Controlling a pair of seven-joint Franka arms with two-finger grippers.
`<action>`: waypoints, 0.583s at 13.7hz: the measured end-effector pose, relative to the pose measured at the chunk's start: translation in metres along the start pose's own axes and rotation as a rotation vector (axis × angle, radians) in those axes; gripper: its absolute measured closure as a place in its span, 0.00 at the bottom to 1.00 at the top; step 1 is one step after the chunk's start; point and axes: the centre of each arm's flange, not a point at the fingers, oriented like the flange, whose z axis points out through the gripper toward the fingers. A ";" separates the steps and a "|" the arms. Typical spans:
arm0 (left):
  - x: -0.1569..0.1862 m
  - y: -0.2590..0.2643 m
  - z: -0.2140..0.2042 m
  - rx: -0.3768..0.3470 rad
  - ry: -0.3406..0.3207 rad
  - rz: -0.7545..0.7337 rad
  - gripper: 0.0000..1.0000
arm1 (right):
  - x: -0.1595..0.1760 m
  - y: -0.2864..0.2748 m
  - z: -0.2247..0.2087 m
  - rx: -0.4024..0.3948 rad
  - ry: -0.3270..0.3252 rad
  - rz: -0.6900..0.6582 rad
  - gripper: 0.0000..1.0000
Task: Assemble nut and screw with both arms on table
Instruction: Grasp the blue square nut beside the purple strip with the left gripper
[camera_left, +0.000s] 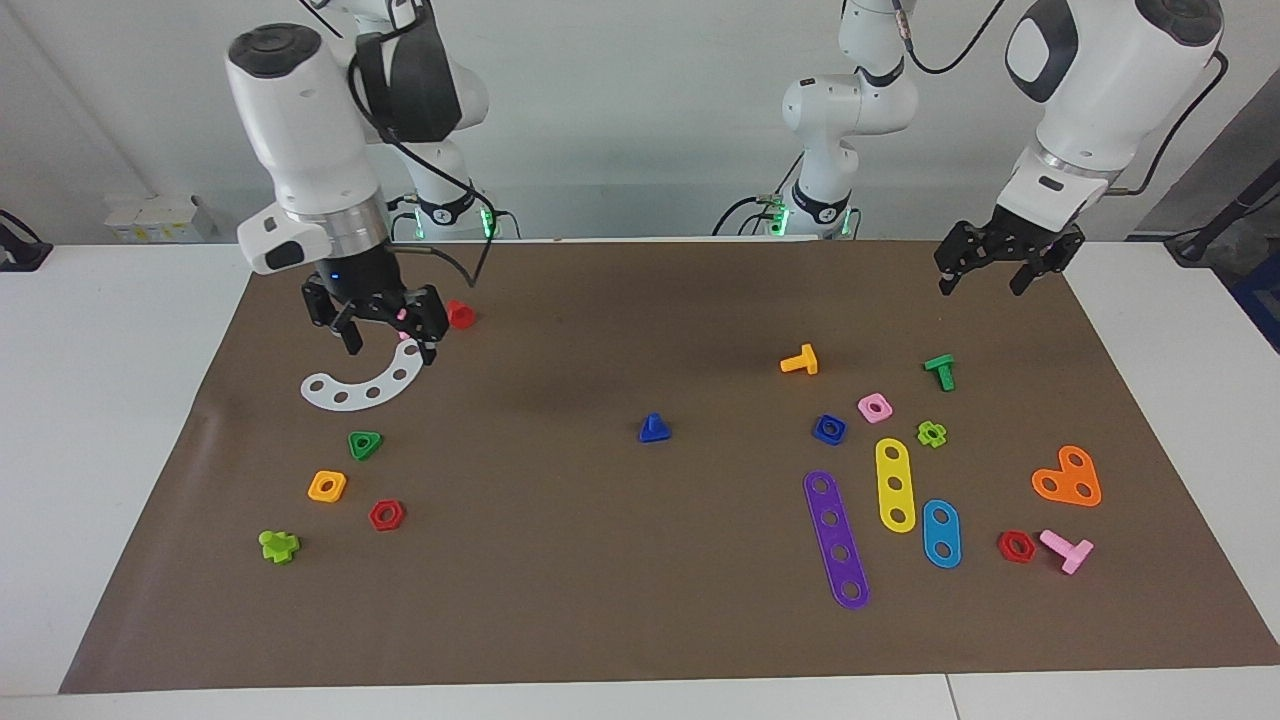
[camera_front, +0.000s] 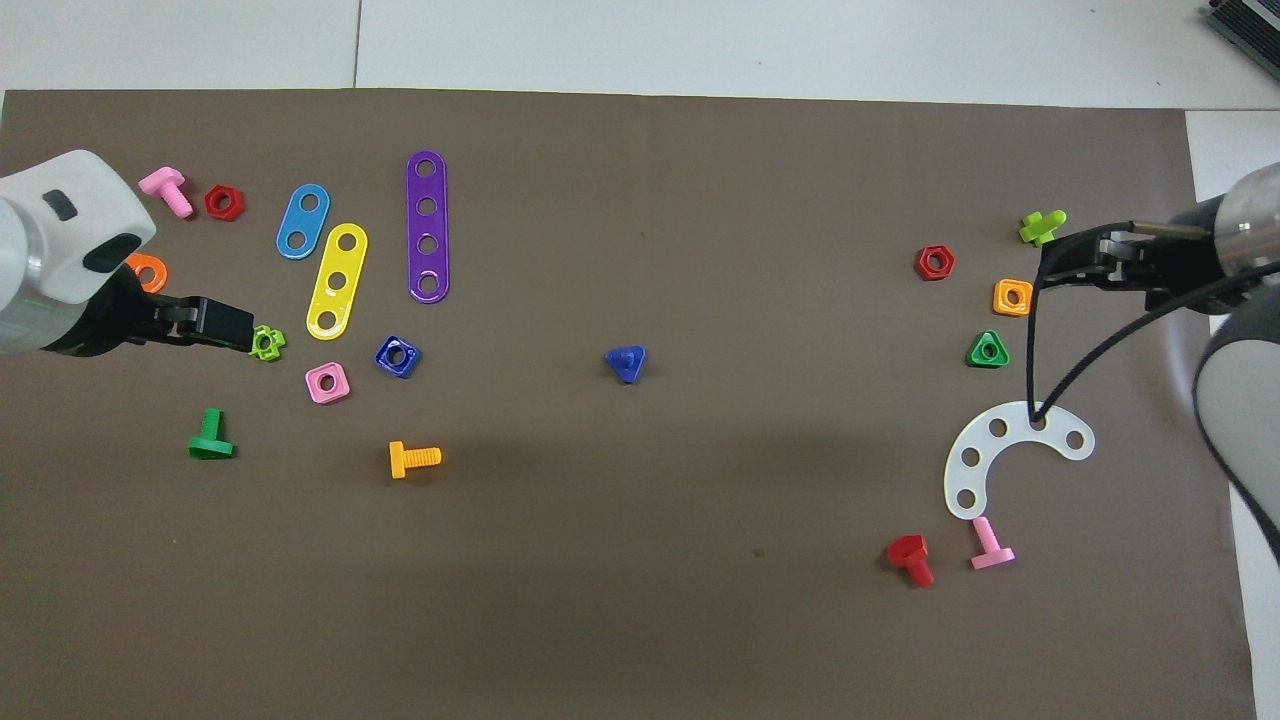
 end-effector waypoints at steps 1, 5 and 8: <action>0.006 0.007 0.011 -0.004 -0.002 0.010 0.00 | -0.005 0.009 -0.010 -0.004 -0.017 -0.004 0.00; 0.034 0.034 0.069 -0.010 0.040 0.029 0.00 | -0.019 0.022 -0.038 -0.010 -0.041 0.004 0.00; 0.040 0.045 0.120 -0.012 0.090 0.040 0.04 | -0.021 0.019 -0.036 -0.010 -0.045 -0.002 0.00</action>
